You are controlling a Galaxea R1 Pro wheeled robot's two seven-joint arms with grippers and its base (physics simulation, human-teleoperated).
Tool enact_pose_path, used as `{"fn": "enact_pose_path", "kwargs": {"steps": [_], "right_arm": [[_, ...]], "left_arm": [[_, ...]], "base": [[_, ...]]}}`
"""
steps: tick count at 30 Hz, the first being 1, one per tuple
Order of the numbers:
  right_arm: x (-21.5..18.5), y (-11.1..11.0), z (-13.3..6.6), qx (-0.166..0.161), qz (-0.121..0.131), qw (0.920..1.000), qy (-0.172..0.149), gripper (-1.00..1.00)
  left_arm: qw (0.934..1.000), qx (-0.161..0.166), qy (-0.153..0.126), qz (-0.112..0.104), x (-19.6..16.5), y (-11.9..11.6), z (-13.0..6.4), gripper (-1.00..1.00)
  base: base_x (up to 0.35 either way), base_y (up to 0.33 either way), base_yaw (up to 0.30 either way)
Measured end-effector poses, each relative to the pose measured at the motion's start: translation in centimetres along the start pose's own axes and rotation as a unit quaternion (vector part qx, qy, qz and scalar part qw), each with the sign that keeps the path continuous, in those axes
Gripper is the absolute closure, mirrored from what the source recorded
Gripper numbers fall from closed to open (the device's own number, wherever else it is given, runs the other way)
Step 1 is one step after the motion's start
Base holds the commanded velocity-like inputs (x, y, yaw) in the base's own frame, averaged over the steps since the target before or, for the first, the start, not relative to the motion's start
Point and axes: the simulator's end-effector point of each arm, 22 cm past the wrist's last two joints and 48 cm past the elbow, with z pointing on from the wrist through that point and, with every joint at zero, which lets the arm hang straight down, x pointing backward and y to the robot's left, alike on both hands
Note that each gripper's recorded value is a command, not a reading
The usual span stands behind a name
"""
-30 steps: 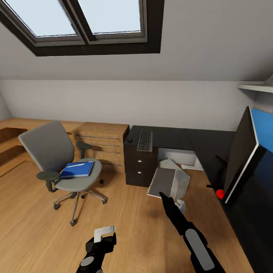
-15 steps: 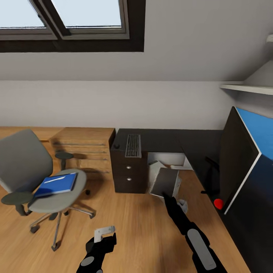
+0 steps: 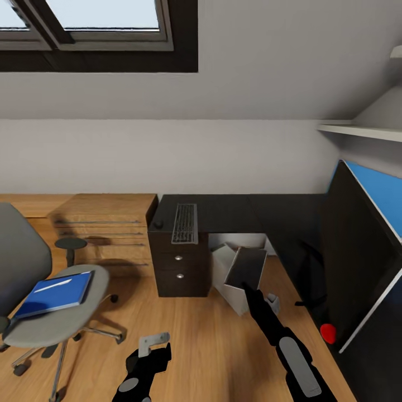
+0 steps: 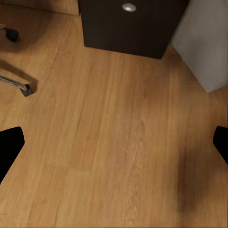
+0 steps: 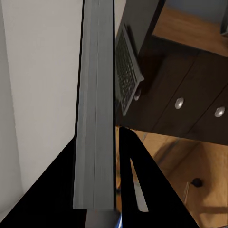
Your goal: In the bedroom, organize the workspace by keeping the computer under the desk, ensuring the monitor is on the desk, placing the keyboard on the desk next to the monitor, placing the mouse on the desk next to the keyboard, moving the folder from the swivel chair onto the desk next to the mouse, stacking the notebook on top of the folder with the pen on top of the notebook, and positioning the swivel chair next to the desk.
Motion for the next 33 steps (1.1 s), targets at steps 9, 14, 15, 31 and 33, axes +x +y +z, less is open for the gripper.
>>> {"fn": "enact_pose_path", "kwargs": {"steps": [9,14,15,31,33], "right_arm": [[-0.04,-0.05,-0.05,0.0,-0.001,1.0,0.003,1.0],[-0.05,-0.08,-0.06,0.0,-0.001,1.0,0.003,1.0],[-0.05,-0.08,-0.06,0.0,-0.001,1.0,0.003,1.0],[0.0,0.04,-0.07,-0.003,0.0,1.0,0.005,1.0],[0.14,0.02,-0.08,-0.003,0.002,1.0,0.008,1.0]], "left_arm": [[1.0,0.0,-0.001,0.0,-0.06,0.0,0.01,-1.0],[1.0,0.0,-0.001,0.0,-0.06,0.02,0.02,-1.0],[1.0,0.0,-0.001,0.0,-0.06,0.03,0.02,-1.0],[1.0,0.0,-0.001,0.0,-0.1,0.07,0.02,-1.0],[1.0,0.0,-0.001,0.0,-0.11,0.06,0.02,-1.0]], "base": [[0.327,-0.001,-0.001],[0.329,0.0,0.0],[0.329,0.0,0.0],[0.328,0.077,0.0],[0.323,0.17,0.0]]}}
